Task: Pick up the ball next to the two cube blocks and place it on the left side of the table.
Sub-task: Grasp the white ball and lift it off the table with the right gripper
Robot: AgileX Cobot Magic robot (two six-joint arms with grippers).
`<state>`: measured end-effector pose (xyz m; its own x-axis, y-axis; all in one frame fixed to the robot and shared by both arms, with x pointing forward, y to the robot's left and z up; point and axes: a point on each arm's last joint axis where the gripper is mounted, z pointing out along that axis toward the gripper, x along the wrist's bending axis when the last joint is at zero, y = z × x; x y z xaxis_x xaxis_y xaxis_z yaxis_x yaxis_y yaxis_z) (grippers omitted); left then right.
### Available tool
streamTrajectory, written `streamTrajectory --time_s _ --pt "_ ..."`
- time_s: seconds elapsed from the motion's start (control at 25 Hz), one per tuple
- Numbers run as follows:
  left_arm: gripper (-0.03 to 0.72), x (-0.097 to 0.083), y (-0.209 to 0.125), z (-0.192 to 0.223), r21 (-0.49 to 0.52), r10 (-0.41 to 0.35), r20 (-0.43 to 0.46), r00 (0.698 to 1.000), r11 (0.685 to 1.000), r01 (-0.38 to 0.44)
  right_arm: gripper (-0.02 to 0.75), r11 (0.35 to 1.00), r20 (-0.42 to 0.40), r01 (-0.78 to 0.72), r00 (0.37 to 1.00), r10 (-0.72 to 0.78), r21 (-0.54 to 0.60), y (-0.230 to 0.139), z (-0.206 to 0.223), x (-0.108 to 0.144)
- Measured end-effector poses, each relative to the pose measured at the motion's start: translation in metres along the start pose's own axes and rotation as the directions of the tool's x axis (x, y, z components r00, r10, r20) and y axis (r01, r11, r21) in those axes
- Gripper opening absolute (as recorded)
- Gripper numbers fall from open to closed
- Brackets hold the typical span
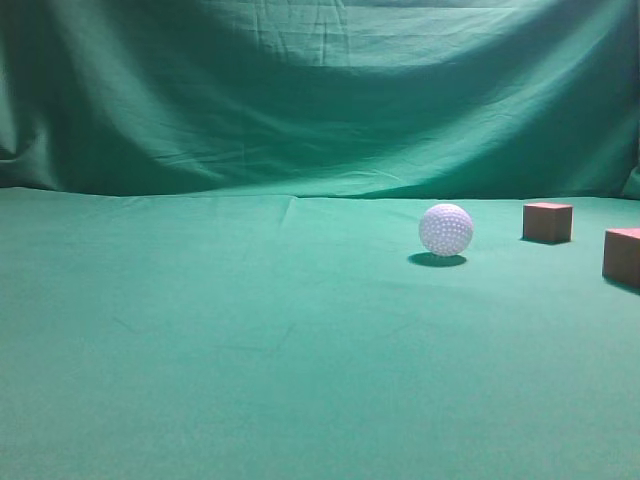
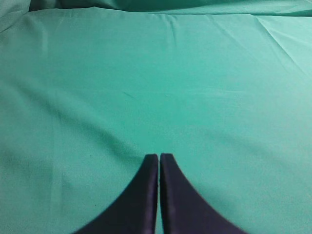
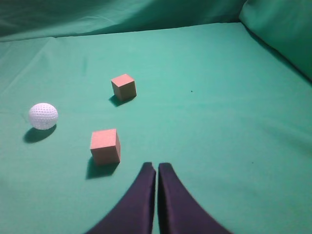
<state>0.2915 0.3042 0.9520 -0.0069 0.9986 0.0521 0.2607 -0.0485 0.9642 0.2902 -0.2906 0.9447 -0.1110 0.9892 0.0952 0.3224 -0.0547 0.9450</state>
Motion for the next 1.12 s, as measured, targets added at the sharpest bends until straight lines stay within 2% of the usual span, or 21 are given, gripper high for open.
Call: streamTrajectory --time_s 0.96,1.04,1.12 --pt "0.000 0.0000 0.0000 0.0000 0.000 0.000 0.000 1.000 1.000 0.000 0.000 1.000 0.001 0.002 1.000 -0.002 0.000 0.0000 0.0000 -0.0001" --pt "0.000 0.0000 0.0000 0.0000 0.000 0.000 0.000 1.000 1.000 0.000 0.000 1.000 -0.001 0.002 1.000 -0.002 -0.025 0.0023 0.0000 0.0001" --pt "0.000 0.0000 0.0000 0.0000 0.000 0.000 0.000 1.000 1.000 0.000 0.000 0.994 -0.016 -0.028 1.000 0.026 -0.109 0.0099 -0.0005 0.0012"
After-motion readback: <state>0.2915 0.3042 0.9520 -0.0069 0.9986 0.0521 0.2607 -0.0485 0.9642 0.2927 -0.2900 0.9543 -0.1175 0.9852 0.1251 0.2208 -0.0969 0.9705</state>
